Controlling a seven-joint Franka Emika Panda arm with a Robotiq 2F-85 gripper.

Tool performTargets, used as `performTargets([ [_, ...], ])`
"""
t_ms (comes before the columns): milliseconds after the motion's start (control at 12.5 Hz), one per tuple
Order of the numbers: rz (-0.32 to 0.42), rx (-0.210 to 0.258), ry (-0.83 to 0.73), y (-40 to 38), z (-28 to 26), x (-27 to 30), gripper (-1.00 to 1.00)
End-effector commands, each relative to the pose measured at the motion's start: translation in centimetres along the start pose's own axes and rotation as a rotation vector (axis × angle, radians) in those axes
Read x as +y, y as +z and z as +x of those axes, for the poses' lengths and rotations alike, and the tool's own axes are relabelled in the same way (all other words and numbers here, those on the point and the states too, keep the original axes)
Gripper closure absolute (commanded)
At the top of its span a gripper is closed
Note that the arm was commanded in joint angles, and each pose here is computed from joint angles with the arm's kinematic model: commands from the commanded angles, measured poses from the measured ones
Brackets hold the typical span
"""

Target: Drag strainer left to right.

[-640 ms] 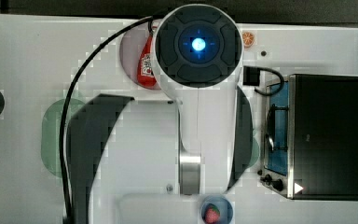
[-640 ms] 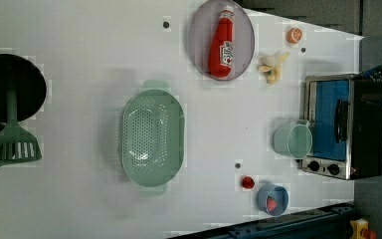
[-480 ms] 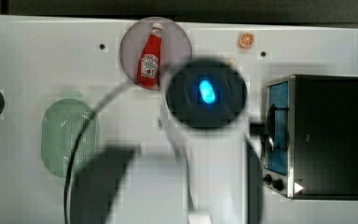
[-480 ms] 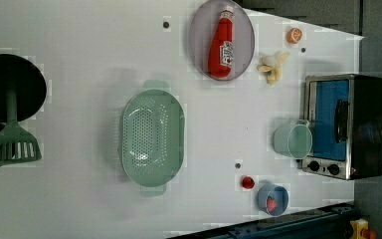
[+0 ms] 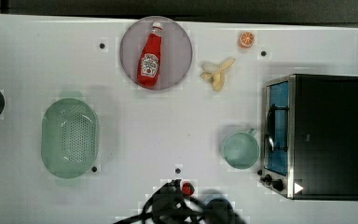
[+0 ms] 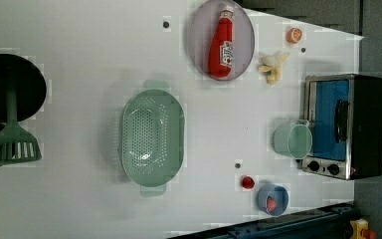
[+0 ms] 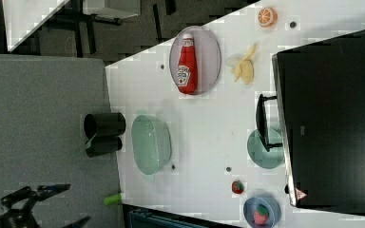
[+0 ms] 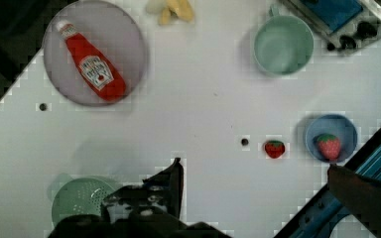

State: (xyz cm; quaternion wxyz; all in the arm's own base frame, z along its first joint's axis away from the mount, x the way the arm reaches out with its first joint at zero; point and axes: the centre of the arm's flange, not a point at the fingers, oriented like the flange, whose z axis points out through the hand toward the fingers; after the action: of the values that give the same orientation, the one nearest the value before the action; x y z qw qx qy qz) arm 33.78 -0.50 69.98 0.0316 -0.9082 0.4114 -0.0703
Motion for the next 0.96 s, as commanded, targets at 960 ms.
performTargets([
  [960,-0.131,-0.120,0.238,33.8,-20.0,-24.5,-1.00],
])
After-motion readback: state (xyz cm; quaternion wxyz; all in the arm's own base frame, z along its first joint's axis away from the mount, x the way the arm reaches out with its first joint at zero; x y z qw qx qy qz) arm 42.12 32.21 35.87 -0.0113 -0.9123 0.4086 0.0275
